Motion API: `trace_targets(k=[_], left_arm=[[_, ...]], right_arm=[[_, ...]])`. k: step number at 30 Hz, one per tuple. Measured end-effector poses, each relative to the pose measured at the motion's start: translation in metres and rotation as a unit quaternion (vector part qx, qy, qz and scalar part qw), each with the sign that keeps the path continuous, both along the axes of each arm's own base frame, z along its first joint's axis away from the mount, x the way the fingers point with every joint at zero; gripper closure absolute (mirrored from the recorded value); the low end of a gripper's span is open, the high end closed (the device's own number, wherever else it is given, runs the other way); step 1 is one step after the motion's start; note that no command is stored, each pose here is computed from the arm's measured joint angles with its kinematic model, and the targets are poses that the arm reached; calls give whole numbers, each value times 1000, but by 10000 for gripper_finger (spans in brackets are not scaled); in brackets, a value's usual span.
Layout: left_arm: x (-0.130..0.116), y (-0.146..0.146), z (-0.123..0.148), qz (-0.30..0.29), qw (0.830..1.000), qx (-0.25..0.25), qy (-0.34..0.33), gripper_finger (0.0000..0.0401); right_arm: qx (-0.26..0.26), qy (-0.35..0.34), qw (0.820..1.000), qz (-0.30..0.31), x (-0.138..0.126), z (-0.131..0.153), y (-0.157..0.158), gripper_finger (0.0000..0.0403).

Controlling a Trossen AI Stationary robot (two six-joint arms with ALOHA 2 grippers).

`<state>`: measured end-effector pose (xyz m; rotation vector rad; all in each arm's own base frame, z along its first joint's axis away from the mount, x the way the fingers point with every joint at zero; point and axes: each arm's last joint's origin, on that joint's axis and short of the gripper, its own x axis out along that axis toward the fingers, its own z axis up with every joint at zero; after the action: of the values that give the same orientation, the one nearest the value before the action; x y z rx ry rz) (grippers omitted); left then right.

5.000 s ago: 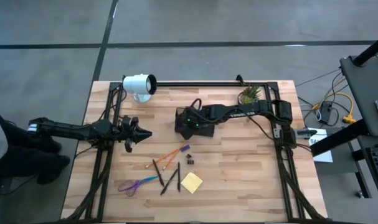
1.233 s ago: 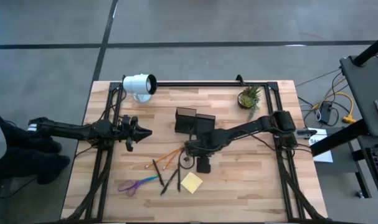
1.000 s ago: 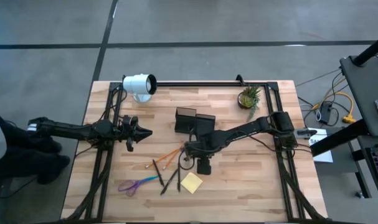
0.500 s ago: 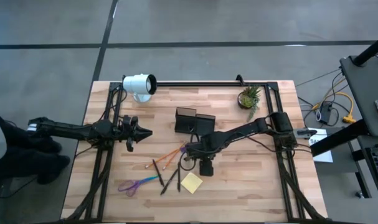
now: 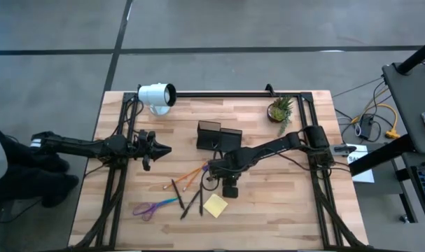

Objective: Pick and place office supplies into organizer
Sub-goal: Put the right black binder clip into the black desk organizer

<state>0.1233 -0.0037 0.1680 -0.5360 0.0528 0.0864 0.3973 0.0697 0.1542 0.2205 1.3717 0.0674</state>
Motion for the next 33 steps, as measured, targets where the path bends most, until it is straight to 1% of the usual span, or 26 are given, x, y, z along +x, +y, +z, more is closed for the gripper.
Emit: trace_targets(k=[3,5,7,9,11,13,19,22,24,27,30,33], left_arm=[[0,0,0,0,1000,0,0,374],[0,0,0,0,1000,0,0,374],[0,0,0,0,1000,0,0,374],[0,0,0,0,1000,0,0,374],[0,0,0,0,1000,0,0,374],[0,0,0,0,1000,0,0,374],[0,0,0,0,1000,0,0,374],[0,0,0,0,1000,0,0,374],[0,0,0,0,1000,0,0,374],[0,0,0,0,1000,0,0,374],[0,0,0,0,1000,0,0,374],[0,0,0,0,1000,0,-1,374]], right_arm=[[1,0,1000,-3,0,0,-1,392],[1,1,1000,-18,1,1,-2,393],[-18,-8,999,-38,3,4,-5,394],[-52,-29,996,-62,8,13,-11,395],[-75,-61,991,-93,15,26,-20,395],[-86,-82,985,-129,21,35,-32,395],[-83,-127,960,-237,35,42,-74,395],[-101,-145,946,-272,37,44,-92,395],[-106,-157,939,-286,39,45,-102,395],[-104,-171,935,-293,41,46,-110,395],[-99,-161,937,-294,42,36,-113,395],[-72,-146,945,-283,47,20,-113,394]])
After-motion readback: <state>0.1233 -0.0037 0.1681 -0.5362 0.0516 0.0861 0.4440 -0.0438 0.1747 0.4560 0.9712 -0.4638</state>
